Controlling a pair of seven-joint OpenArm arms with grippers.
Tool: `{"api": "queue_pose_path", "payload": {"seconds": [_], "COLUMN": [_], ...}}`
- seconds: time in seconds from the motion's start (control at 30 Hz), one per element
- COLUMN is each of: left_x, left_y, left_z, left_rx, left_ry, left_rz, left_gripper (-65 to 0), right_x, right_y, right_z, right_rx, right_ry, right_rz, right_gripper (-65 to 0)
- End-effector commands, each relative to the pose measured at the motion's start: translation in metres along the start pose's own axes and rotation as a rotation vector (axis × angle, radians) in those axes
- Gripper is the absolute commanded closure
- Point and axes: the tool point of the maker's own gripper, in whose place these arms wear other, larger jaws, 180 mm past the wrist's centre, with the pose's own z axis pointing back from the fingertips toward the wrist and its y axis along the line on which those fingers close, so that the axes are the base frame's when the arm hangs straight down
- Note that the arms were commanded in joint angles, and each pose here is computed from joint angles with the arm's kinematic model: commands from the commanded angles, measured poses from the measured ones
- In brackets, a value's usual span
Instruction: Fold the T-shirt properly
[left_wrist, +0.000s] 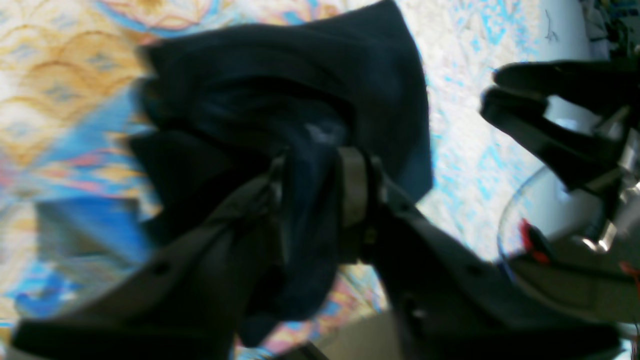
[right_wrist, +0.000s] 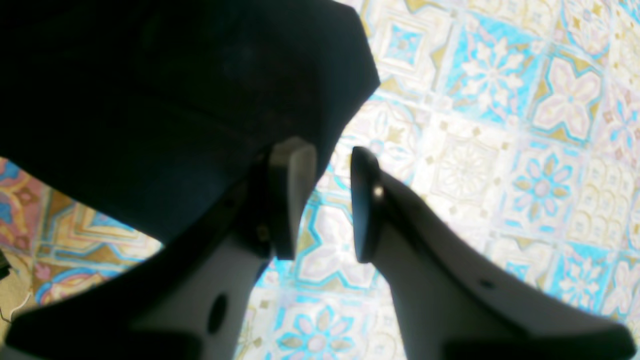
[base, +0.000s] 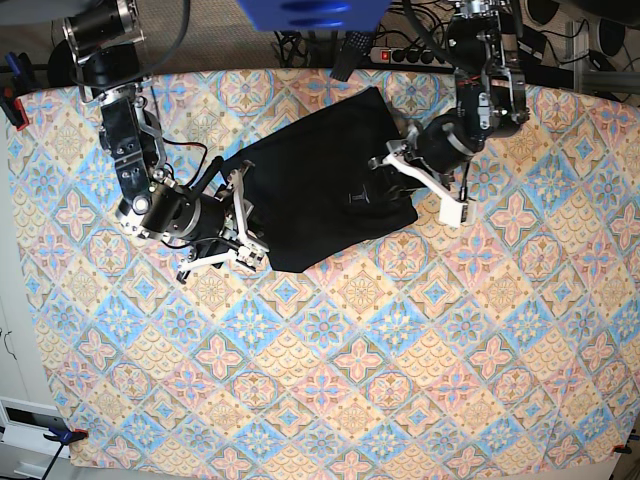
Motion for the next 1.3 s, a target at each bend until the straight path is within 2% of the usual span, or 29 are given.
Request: {"api": "queue_pose_path", "payload": {"seconds": [0.0, 0.2, 0.3, 0.47, 0.57, 1.1, 1.2, 1.27], "left_x": [0.013, 0.026, 0.025, 0.013, 0.0, -0.049, -0.057, -0.066], "left_y": [-0.005, 0.022, 0.03, 0.041, 0.032, -0.002, -0.013, -0.012], "left_z": [0.006, 0.028, 0.029, 0.014, 0.004, -0.021, -0.024, -0.027], "left_rx": [-0.024, -0.012, -0.021, -0.023, -0.063, -0.15, -0.172, -0.171], "left_ry": [-0.048, -0.081, -0.073, -0.031, 0.011, 0.167, 0.195, 0.223], "left_rz": [0.0, 0.054, 0.086, 0.15, 0.186, 0.189, 0.172, 0.178], "left_gripper": [-19.4, -45.2, -52.0, -52.0, -52.0, -51.8, -48.3, -42.7], "right_x": [0.012, 0.012, 0.011, 0.011, 0.011, 0.012, 0.012, 0.012], "right_y": [-0.01, -0.01, -0.01, -0.009, -0.009, -0.01, -0.01, -0.01], "right_z": [0.005, 0.005, 0.005, 0.005, 0.005, 0.005, 0.005, 0.005], "right_rx": [-0.026, -0.026, -0.024, -0.023, -0.022, -0.024, -0.024, -0.024], "right_ry": [-0.038, -0.038, -0.037, -0.037, -0.037, -0.038, -0.038, -0.038], "right_rz": [0.012, 0.012, 0.011, 0.012, 0.013, 0.013, 0.013, 0.013], "right_gripper": [-15.7, -15.7, -15.7, -15.7, -15.7, -15.7, -15.7, -15.7]}}
